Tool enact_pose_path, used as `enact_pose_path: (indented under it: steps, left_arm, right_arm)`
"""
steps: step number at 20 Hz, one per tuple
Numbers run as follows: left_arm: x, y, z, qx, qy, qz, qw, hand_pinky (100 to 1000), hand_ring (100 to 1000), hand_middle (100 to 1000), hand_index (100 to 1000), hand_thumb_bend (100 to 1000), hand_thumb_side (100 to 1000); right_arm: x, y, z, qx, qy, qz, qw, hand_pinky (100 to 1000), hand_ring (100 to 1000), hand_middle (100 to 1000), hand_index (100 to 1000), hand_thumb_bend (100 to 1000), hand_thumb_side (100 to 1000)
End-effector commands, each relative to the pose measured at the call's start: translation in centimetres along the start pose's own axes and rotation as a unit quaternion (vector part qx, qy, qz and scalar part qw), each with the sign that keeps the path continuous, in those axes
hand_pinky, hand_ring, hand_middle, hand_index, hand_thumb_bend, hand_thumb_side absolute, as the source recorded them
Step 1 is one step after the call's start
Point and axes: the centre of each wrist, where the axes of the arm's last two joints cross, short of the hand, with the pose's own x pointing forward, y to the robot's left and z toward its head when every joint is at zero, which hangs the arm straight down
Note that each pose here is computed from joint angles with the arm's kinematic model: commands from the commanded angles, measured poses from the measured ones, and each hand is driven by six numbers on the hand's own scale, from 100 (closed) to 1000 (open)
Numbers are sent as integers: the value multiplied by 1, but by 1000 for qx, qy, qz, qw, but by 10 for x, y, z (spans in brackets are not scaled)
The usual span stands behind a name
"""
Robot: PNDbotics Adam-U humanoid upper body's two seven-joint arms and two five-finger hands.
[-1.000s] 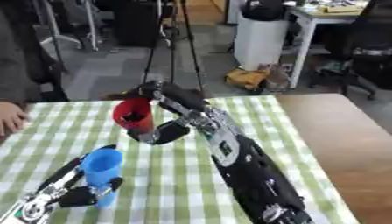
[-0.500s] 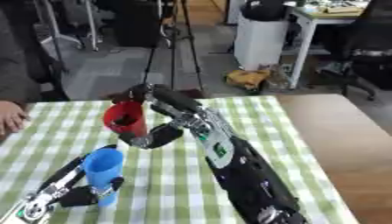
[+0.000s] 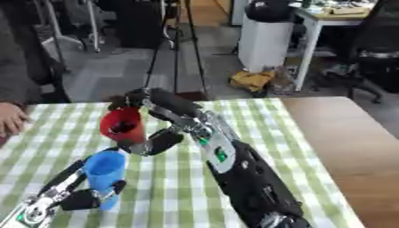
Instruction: Pour the contents of one cup into another cup.
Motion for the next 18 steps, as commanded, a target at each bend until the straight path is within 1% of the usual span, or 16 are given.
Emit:
enact_pose_path:
  steps: [1, 14, 18]
  left_arm:
    - [7, 10, -3, 7, -11, -10, 1000, 473, 541, 593, 744, 202, 535]
    - [8, 9, -4, 5, -11, -10, 1000, 472, 541, 595, 744, 205, 535]
    - [8, 9, -4, 5, -12, -10, 1000, 472, 541, 595, 744, 204, 535]
  right_arm:
    - [4, -11, -7, -3, -16, 24, 1000, 655, 597, 554, 811, 280, 285]
    - [2, -9, -7, 7, -20, 52, 998, 651, 594, 554, 805, 275, 284]
    - [2, -10, -7, 13, -22, 67, 997, 648, 592, 552, 802, 276, 284]
